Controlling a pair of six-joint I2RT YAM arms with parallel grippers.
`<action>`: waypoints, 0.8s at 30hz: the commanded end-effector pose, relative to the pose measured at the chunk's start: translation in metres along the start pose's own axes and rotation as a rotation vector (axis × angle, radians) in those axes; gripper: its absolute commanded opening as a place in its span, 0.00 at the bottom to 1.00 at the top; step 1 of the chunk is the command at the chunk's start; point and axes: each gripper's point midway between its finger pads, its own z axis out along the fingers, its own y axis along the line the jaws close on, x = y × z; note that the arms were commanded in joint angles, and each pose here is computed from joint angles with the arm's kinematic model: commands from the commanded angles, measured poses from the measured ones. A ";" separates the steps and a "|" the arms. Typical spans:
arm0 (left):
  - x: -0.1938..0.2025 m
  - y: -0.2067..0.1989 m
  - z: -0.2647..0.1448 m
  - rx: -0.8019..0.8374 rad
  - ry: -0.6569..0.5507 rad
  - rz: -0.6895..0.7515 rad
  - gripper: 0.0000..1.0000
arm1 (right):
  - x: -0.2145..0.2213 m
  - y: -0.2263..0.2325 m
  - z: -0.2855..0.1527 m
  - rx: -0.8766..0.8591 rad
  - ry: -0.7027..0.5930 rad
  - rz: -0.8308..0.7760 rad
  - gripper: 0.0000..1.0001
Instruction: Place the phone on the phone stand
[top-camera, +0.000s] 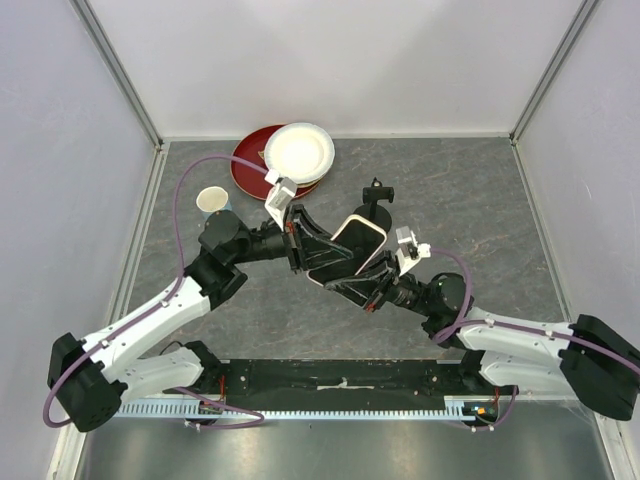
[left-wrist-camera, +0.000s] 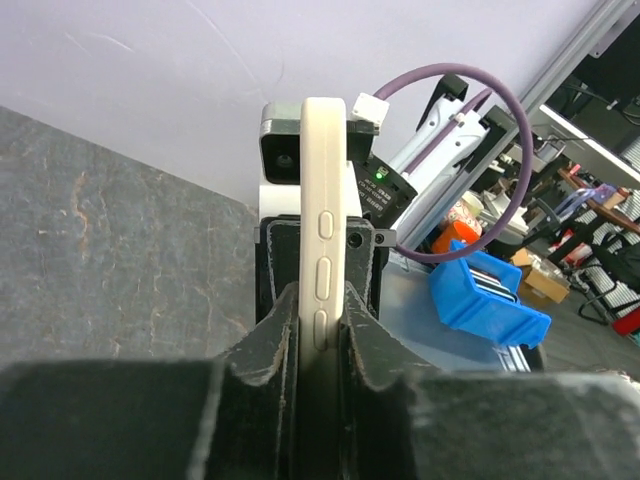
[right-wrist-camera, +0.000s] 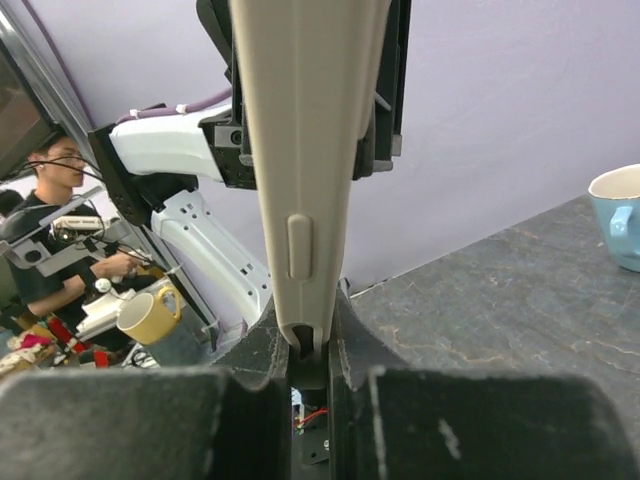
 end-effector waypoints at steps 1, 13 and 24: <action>-0.010 -0.021 0.008 0.071 0.095 0.056 0.27 | -0.032 0.011 0.014 0.010 0.005 -0.148 0.00; -0.006 -0.021 0.005 0.111 0.202 0.142 0.92 | -0.007 -0.005 -0.047 0.172 0.397 -0.402 0.00; 0.012 -0.017 0.002 0.155 0.317 0.164 0.54 | 0.019 0.002 -0.048 0.072 0.635 -0.367 0.00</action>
